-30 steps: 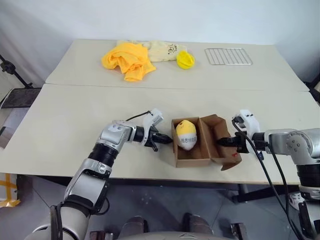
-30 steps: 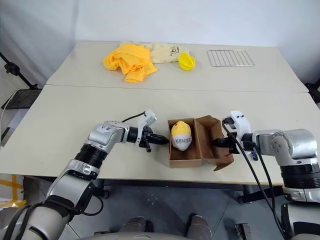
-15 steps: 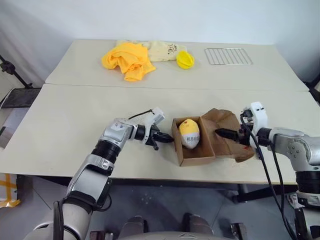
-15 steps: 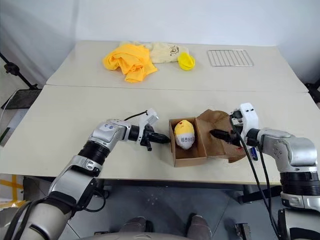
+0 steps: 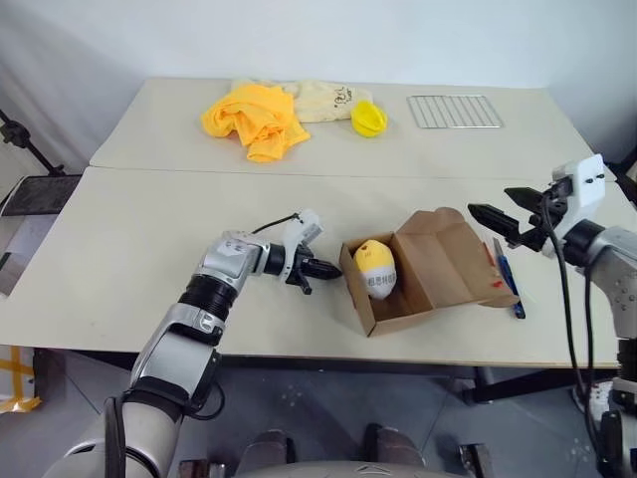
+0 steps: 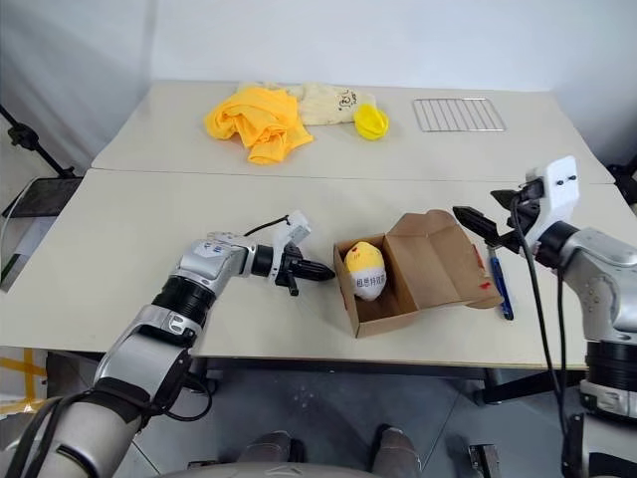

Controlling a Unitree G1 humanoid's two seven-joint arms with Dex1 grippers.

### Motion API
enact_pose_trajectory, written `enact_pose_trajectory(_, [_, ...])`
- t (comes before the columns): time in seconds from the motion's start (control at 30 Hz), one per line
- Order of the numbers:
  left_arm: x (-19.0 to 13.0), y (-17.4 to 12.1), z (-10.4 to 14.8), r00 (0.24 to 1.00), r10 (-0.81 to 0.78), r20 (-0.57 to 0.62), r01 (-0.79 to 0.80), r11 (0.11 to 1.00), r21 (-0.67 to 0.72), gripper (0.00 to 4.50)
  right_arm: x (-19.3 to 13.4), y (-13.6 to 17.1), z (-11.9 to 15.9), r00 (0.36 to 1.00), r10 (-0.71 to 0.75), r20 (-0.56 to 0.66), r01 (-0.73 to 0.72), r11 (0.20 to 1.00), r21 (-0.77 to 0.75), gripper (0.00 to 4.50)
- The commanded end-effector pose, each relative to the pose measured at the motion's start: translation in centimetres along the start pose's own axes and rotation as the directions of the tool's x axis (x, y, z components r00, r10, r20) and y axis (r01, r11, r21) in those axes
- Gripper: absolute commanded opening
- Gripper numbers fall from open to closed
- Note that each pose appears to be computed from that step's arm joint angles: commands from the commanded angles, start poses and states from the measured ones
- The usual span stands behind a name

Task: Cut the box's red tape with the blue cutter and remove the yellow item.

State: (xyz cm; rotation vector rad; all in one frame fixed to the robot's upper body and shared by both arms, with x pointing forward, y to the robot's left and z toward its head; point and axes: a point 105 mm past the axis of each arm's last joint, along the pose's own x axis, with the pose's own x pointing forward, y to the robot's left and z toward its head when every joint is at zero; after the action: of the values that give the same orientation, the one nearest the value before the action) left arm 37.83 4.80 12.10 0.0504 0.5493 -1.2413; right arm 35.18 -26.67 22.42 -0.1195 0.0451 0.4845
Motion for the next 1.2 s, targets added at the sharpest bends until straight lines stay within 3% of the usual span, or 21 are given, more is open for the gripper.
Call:
enact_pose_trajectory(0.03, [-1.4,0.5,2.3,0.996,0.027,0.086,-0.035,0.995,0.095,0.00,-2.5,-0.2,1.8,0.998,0.058,0.019,-0.056,0.995,-0.086,4.49])
enact_pose_trajectory(0.07, [-1.8,0.8,2.6,0.994,0.053,0.094,-0.065,0.989,0.135,0.00,-3.3,0.2,2.1,0.995,0.096,0.012,-0.094,0.991,-0.098,4.49])
enact_pose_trajectory(0.2, [-3.2,0.5,4.8,0.988,0.088,0.126,-0.120,0.955,0.273,0.83,-6.2,2.6,2.2,0.963,0.260,-0.066,-0.266,0.957,-0.115,4.50])
enact_pose_trajectory(0.4, [-3.6,-2.8,9.7,0.994,-0.011,0.113,-0.047,0.866,0.497,2.73,-9.4,4.1,1.2,0.916,0.355,-0.189,-0.383,0.912,-0.147,4.50])
enact_pose_trajectory(0.6, [-1.5,-6.5,11.6,0.990,-0.144,-0.005,0.111,0.742,0.661,4.46,-11.5,4.8,0.8,0.893,0.379,-0.242,-0.423,0.892,-0.162,4.50])
enact_pose_trajectory(0.7, [0.6,-7.6,12.0,0.985,-0.161,-0.063,0.159,0.696,0.701,4.46,-12.7,5.0,0.5,0.898,0.366,-0.244,-0.410,0.898,-0.162,4.50])
enact_pose_trajectory(0.9, [3.5,-8.4,10.0,0.962,-0.138,-0.234,0.268,0.621,0.736,4.46,-14.8,5.3,0.1,0.924,0.307,-0.227,-0.347,0.923,-0.165,4.50])
enact_pose_trajectory(1.03, [3.8,-8.3,8.7,0.939,-0.136,-0.314,0.334,0.571,0.750,4.46,-15.5,5.7,0.0,0.935,0.282,-0.217,-0.321,0.931,-0.174,4.50])
enact_pose_trajectory(1.2, [4.5,-6.9,6.7,0.903,-0.017,-0.429,0.386,0.469,0.794,4.46,-16.3,6.2,-0.1,0.948,0.249,-0.197,-0.284,0.942,-0.178,4.50])
